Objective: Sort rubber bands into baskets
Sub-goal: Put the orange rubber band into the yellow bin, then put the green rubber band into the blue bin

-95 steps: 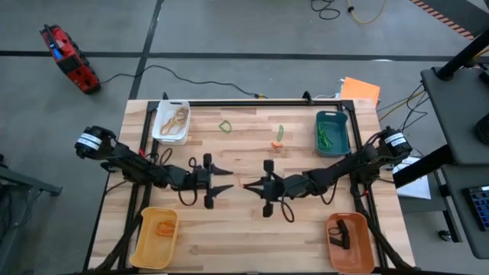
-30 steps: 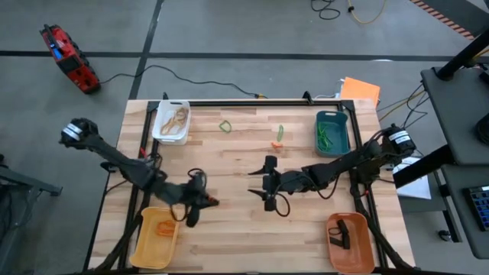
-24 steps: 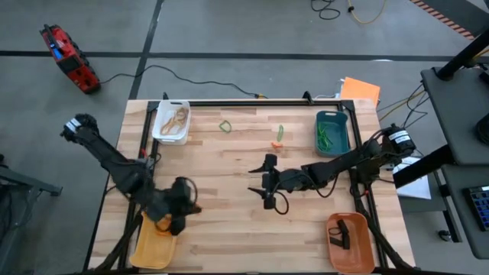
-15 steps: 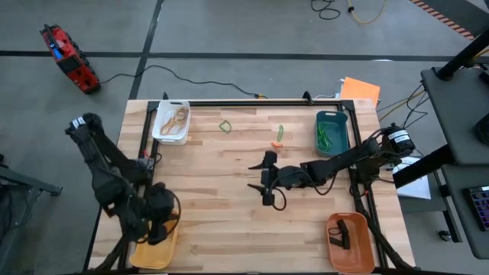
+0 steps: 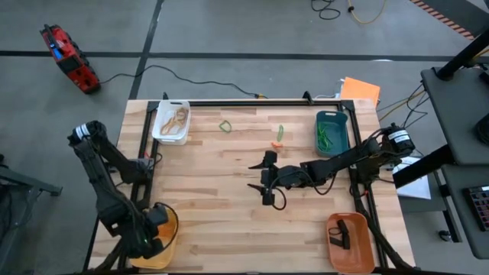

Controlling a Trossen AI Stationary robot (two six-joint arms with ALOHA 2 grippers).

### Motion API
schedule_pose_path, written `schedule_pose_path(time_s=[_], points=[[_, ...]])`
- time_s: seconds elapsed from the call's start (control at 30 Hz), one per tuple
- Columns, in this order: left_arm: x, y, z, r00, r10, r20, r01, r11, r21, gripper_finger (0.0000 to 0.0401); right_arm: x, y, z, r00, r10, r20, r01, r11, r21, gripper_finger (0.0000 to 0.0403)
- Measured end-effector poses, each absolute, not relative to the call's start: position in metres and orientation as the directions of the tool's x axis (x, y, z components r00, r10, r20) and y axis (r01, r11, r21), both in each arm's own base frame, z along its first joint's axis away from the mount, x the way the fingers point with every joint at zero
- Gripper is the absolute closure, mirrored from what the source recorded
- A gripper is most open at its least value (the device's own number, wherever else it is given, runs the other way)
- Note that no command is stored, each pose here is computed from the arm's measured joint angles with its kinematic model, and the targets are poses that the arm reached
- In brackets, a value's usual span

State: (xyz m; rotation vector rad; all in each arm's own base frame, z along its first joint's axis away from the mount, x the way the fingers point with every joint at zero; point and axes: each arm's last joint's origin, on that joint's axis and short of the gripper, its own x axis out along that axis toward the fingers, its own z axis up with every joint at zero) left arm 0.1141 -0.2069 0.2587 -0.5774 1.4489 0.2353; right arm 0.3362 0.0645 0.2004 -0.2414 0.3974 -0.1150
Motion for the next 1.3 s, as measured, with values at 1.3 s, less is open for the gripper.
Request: schedule_pose_path(time_s=[1.3], points=[[0.147, -0.219, 0.284, 0.842, 0.299, -0.449, -0.112, 0.911, 0.397, 0.0268, 0.332, 0.031, 0.189, 0.775, -0.447, -0.447, 0.440, 0.889, -0.126, 0.0142]])
